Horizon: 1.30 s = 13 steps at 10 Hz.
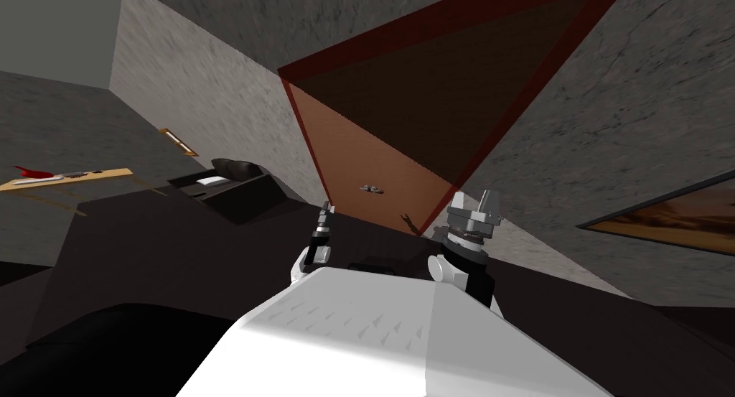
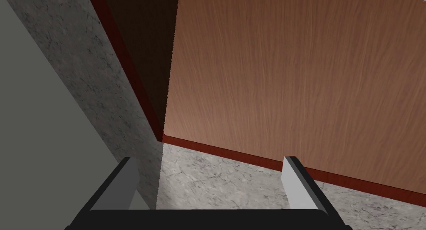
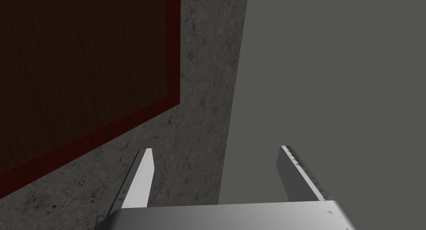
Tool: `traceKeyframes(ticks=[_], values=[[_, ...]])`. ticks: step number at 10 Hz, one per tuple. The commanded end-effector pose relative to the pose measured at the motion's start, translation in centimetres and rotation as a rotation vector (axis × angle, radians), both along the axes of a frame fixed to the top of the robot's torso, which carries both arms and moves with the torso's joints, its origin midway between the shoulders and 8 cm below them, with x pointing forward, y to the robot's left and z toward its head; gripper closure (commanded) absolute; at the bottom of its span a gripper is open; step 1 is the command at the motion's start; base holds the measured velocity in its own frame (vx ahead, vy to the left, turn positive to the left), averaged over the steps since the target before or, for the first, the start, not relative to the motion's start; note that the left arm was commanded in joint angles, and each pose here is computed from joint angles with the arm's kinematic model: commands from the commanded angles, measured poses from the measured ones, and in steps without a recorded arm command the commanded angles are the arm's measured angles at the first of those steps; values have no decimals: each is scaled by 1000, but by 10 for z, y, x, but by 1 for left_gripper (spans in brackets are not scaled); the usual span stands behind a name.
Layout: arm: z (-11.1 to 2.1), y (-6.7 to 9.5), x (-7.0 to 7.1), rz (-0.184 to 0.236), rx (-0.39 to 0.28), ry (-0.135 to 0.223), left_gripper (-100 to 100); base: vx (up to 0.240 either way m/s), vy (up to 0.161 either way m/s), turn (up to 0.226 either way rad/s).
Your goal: Pull the door open
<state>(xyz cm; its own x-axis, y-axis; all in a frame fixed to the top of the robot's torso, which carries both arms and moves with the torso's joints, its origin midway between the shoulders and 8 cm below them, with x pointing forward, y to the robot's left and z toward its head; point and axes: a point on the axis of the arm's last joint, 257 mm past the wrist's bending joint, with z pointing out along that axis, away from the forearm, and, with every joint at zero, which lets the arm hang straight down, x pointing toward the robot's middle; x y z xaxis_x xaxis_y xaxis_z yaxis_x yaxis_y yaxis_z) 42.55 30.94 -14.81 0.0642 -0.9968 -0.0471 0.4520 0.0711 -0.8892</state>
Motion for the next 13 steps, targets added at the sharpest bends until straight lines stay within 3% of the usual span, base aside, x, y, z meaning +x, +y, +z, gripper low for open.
traceKeyframes(ticks=[1,13], values=[[-15,2,2,-8,-3,23,-100,101,-16,-74],[-116,19,10,-47,-22,202,-100,107,-21,-67]])
